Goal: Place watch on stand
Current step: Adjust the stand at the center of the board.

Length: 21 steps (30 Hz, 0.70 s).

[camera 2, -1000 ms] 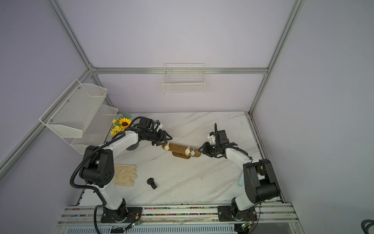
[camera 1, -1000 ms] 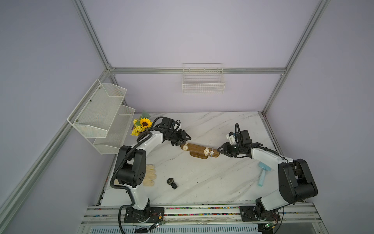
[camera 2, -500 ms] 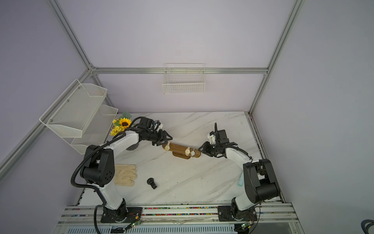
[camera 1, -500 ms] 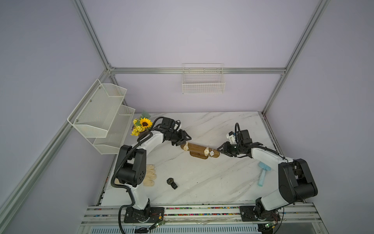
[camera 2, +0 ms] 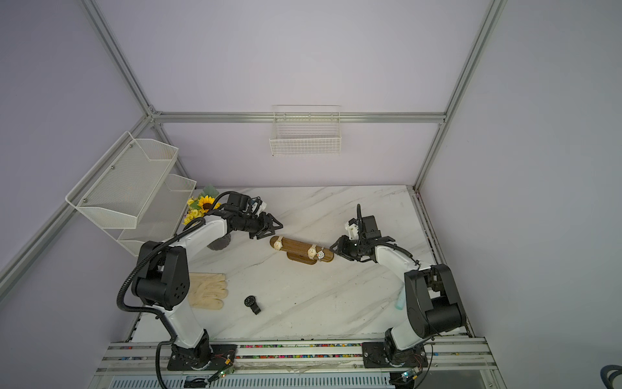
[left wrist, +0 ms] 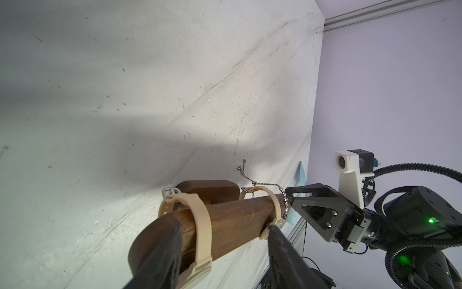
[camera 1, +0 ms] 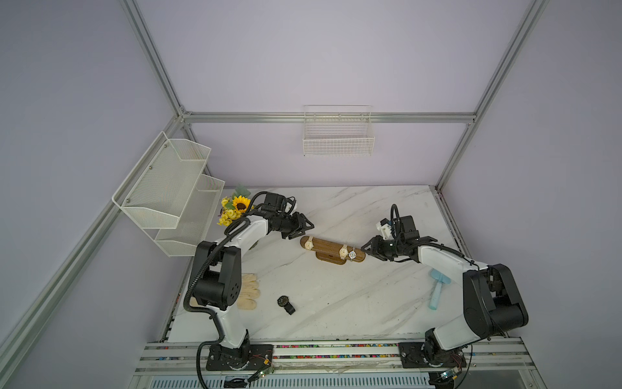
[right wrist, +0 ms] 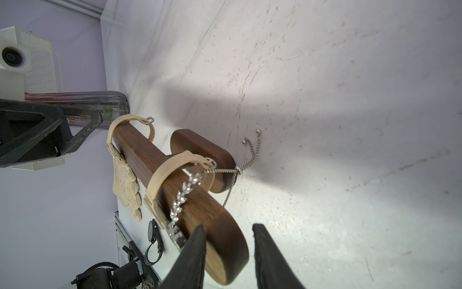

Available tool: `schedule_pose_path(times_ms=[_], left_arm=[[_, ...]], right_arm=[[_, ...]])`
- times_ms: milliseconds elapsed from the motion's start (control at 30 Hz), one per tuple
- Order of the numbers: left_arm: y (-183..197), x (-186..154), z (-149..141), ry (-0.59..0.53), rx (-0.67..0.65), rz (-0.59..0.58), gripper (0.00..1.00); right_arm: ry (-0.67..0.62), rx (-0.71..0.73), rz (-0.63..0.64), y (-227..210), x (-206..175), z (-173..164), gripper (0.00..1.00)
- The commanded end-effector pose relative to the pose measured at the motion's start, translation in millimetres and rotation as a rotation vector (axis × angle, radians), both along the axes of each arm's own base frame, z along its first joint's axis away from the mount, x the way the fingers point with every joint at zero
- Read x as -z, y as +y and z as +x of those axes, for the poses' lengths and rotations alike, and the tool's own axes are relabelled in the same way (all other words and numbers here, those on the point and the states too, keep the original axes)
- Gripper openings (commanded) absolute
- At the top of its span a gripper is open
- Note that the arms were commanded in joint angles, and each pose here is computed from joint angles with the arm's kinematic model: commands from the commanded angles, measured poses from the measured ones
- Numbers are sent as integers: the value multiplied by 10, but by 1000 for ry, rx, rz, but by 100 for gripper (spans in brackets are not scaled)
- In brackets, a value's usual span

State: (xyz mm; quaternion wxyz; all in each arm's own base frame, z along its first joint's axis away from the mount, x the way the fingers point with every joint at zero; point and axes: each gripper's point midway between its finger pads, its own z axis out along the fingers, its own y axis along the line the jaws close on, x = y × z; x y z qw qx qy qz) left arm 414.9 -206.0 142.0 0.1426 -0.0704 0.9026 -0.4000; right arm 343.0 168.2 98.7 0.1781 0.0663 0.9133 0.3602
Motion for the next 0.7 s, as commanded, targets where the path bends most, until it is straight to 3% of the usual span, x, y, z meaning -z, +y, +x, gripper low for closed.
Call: schedule_pose_path(times_ms=[0, 367, 667], left_arm=[[-79, -243, -46, -64, 26, -18, 55], [-246, -34, -144, -17, 51, -13, 54], [-94, -181, -56, -73, 26, 23, 55]], right_arm=[[-26, -6, -5, -14, -55, 35, 36], [-42, -8, -5, -16, -93, 38, 36], [-37, -11, -9, -19, -62, 27, 35]])
